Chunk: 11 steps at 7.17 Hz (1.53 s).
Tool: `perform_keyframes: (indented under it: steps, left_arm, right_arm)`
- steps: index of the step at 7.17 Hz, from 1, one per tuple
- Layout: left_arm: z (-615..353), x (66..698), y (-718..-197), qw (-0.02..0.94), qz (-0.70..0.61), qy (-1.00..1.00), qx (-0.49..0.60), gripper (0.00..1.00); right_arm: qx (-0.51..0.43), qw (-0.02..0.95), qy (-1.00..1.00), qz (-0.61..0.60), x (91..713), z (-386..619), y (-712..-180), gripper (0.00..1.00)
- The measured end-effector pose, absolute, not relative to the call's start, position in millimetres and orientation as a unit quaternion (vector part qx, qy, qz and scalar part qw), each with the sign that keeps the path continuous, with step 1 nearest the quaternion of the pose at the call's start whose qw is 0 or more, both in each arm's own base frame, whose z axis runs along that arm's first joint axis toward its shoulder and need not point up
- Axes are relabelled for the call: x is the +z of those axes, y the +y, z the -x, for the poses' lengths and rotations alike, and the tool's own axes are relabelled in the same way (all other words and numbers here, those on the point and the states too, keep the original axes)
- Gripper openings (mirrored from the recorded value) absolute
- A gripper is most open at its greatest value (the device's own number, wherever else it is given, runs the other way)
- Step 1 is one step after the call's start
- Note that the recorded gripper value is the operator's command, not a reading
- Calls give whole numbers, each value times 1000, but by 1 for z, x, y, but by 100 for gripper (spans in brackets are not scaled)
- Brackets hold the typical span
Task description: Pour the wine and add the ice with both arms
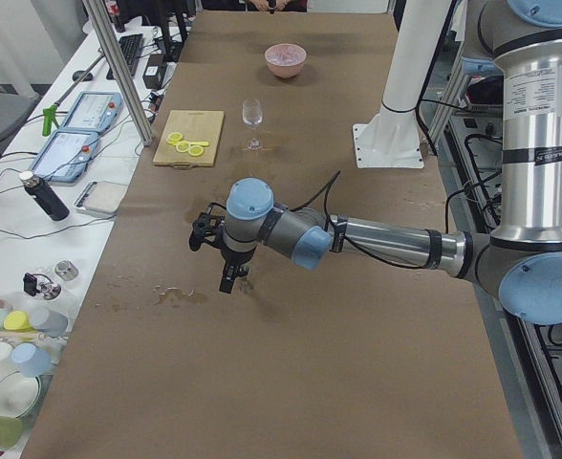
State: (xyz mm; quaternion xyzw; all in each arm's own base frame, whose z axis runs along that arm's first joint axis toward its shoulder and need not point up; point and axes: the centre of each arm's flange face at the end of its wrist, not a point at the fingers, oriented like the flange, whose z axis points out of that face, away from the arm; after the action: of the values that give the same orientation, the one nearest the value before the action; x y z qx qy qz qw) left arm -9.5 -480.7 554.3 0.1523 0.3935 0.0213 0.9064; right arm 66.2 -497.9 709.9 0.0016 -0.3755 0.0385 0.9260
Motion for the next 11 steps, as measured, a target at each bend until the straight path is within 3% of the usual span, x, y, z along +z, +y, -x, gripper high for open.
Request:
perform_keyframes:
  steps: [7, 11]
  left_arm:
    - [12, 536, -481, 911, -162, 378, 17, 98]
    - [14, 552, -460, 904, -195, 380, 12, 98]
  right_arm:
    - [50, 924, -378, -13, 668, -46, -518, 100]
    - [79, 925, -372, -6, 579, 49, -525, 100]
